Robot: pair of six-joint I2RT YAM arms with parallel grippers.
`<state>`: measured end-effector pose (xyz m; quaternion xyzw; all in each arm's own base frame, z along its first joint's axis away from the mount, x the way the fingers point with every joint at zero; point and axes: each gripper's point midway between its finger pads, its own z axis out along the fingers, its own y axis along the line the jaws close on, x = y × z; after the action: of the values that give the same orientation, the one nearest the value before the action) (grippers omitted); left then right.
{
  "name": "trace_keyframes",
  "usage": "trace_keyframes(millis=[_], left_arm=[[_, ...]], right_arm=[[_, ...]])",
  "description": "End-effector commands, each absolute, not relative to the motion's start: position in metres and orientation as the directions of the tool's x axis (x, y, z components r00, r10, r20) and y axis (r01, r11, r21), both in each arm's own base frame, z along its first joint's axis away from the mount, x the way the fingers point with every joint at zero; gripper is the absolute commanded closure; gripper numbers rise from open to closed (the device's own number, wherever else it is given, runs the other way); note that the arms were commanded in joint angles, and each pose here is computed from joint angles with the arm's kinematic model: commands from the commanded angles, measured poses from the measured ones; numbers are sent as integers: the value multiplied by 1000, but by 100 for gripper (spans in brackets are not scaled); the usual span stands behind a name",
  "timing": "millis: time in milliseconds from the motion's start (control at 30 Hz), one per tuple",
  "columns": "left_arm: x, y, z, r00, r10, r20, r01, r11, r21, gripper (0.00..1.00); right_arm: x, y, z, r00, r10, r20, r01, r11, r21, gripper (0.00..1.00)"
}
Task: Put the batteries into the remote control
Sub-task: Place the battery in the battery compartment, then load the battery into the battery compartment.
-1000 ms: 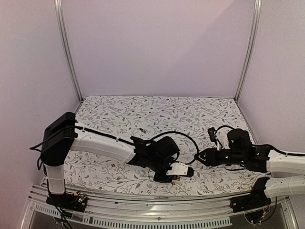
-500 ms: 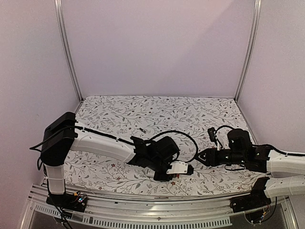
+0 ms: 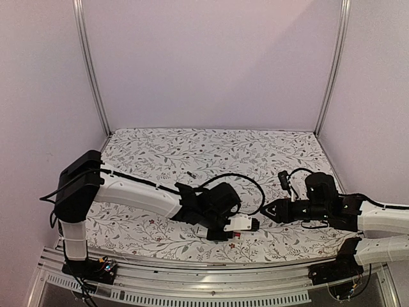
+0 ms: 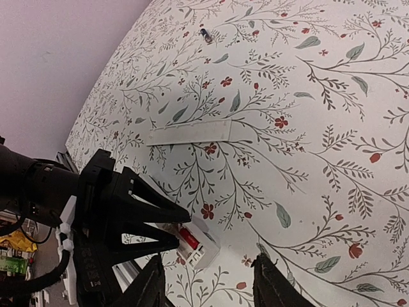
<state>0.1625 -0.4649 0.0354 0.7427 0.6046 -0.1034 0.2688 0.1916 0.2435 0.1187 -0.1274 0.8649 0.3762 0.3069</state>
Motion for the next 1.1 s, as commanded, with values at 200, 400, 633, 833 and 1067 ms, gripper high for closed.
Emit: trace_keyframes(millis=[200,400,633,833,1067], left_arm=[[155,-475,67,228,790,-569,968,-121,220,53],[165,-458,103,136,732,-668,988,-51,145,37],[206,-415,121,-94,697,-711,971,222,90,33],[244,-356,119,-388,537,-749,824,567,-20,22],[239,-321,100,-469,481,-741,740,672,-33,19]], right_arm=[[191,247,130,-755,0,-656,-496,655,570,54],[196,251,146,-702,-88,-707,-573,660,486,48],[206,272,146,-681,-247,-690,-654,630,420,41],[194,310,118,-669,-439,-600,-720,582,377,33],[170,337,75,-624,-636,-455,-781,525,338,36]])
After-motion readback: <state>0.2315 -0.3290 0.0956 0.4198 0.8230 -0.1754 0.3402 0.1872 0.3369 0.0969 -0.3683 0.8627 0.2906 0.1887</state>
